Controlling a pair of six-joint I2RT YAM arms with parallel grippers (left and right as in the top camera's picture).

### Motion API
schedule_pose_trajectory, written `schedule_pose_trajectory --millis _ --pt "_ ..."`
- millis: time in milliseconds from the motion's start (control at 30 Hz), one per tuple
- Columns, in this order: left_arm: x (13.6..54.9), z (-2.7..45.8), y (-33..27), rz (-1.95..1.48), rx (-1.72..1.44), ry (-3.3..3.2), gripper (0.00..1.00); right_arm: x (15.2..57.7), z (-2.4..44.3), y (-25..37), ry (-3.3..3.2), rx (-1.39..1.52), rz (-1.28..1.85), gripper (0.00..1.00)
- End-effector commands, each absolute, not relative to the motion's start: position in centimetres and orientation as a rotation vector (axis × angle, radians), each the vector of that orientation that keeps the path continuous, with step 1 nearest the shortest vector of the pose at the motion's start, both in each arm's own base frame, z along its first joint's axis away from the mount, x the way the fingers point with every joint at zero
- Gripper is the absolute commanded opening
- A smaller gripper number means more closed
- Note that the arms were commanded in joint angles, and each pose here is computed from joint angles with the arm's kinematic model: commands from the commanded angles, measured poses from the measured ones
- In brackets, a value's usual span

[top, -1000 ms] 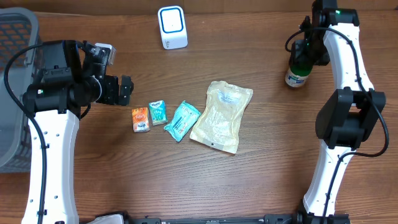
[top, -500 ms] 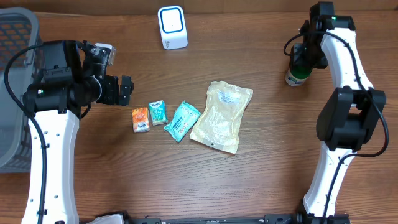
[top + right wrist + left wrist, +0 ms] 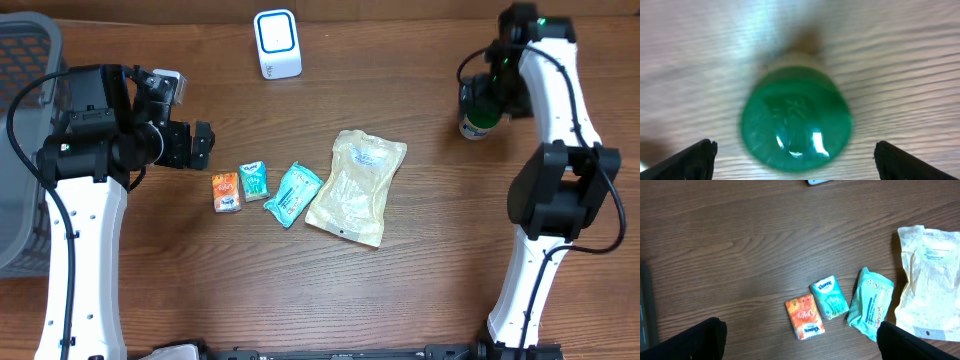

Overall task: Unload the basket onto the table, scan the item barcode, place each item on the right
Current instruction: 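Release the jar and move the right gripper to the clear bag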

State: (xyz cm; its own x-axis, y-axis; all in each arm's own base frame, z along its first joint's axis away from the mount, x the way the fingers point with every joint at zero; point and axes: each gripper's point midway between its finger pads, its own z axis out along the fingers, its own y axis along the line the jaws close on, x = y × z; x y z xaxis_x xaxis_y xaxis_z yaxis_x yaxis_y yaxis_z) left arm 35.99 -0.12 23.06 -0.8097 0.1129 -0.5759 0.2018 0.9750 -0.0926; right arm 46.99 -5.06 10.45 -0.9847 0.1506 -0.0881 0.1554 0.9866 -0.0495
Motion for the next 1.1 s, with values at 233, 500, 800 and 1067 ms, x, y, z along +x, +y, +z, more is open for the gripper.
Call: schedule_pose_trajectory --millis 233,500,800,1067 --pt "36.2 24.0 -0.1 -0.192 0.223 2.495 1.0 45.9 27.3 3.3 2.719 0.201 0.515 1.0" --pt "36.2 24.0 -0.1 -0.192 0.223 2.495 0.99 44.3 24.8 7.9 2.822 0.123 0.765 0.87" --pt "36.2 24.0 -0.1 -0.192 0.223 2.495 0.99 39.5 16.3 12.1 3.127 -0.057 0.818 0.78" --pt "36.2 24.0 -0.1 -0.192 0.223 2.495 1.0 37.3 9.8 13.7 3.231 -0.072 0.865 0.66"
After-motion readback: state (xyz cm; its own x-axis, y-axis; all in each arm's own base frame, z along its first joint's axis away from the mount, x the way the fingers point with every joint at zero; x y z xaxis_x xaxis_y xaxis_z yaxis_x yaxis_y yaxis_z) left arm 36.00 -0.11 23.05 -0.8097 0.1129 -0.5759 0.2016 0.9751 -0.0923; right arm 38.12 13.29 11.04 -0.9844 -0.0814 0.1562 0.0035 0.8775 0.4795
